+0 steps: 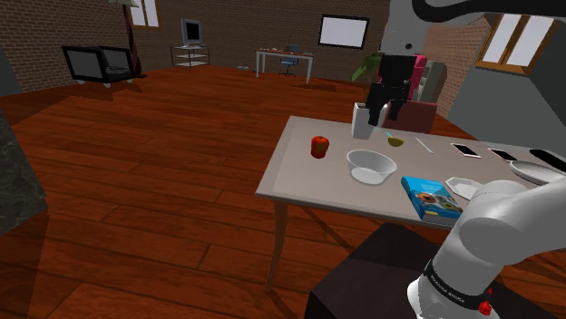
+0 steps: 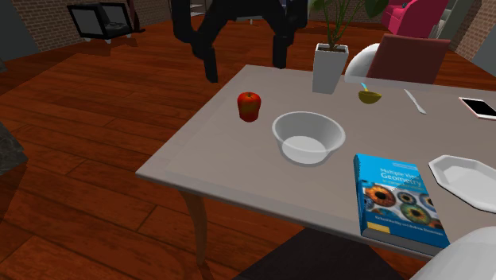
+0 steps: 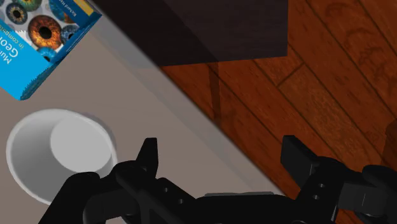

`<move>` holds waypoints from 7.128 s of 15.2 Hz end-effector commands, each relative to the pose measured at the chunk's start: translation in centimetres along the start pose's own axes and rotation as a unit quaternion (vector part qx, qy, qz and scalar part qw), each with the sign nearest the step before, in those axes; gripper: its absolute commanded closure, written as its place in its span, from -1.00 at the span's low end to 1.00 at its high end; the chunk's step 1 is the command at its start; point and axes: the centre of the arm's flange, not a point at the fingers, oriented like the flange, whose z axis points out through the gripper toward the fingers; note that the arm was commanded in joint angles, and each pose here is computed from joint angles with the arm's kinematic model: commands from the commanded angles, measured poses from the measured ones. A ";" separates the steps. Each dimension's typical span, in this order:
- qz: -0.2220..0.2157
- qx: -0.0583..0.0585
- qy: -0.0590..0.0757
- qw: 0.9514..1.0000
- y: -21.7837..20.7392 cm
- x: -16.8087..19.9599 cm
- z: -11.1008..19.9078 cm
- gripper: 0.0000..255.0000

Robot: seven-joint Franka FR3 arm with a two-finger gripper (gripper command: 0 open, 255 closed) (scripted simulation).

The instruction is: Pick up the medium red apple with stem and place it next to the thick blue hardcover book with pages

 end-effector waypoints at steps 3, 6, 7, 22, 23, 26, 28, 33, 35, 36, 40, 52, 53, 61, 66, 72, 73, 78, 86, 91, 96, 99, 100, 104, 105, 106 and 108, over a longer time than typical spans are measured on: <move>0.002 0.000 0.004 1.000 1.1 2.0 1.1 -1.00; 0.005 -0.001 0.011 1.000 2.7 5.1 2.6 -1.00; 0.006 -0.001 0.013 1.000 3.2 6.1 3.1 -1.00; 0.020 -0.003 0.044 0.999 11.7 21.6 10.2 -1.00; 0.021 -0.003 0.046 0.999 12.3 22.6 10.6 -1.00; 0.024 -0.004 0.053 0.998 14.0 25.7 11.9 -1.00; 0.026 -0.004 0.057 0.998 15.2 27.8 12.7 -1.00; 0.031 -0.005 0.068 0.997 18.2 33.0 14.7 -1.00; 0.033 -0.005 0.072 0.997 19.4 35.1 15.5 -1.00; 0.034 -0.005 0.073 0.997 19.7 35.6 15.7 -1.00; 0.034 -0.005 0.073 0.997 19.8 35.9 17.8 -1.00; 0.034 -0.005 0.073 0.997 19.8 36.2 19.7 1.00; 0.034 -0.005 0.073 0.997 19.8 36.2 19.7 1.00; 0.034 -0.005 0.073 0.997 19.8 36.2 19.7 1.00; 0.034 -0.005 0.073 0.997 19.8 36.1 17.0 1.00; 0.034 -0.005 0.073 0.997 19.9 35.9 13.9 1.00; 0.034 -0.005 0.073 0.997 19.9 35.8 13.3 1.00; 0.034 -0.005 0.073 0.997 19.9 35.7 10.7 1.00; 0.034 -0.005 0.073 0.997 19.9 35.4 6.5 1.00; 0.034 -0.005 0.073 0.997 20.0 35.3 3.8 1.00; 0.034 -0.005 0.073 0.997 20.0 35.1 1.2 1.00; 0.034 -0.005 0.073 0.997 20.7 32.6 1.2 1.00; 0.034 -0.005 0.073 0.997 21.0 31.3 1.2 1.00; 0.034 -0.005 0.073 0.997 22.3 26.2 1.5 1.00; 0.034 -0.005 0.073 0.997 22.7 24.9 1.6 1.00; 0.034 -0.005 0.073 0.997 23.0 23.7 1.7 1.00; 0.034 -0.005 0.073 0.997 23.7 21.1 1.8 1.00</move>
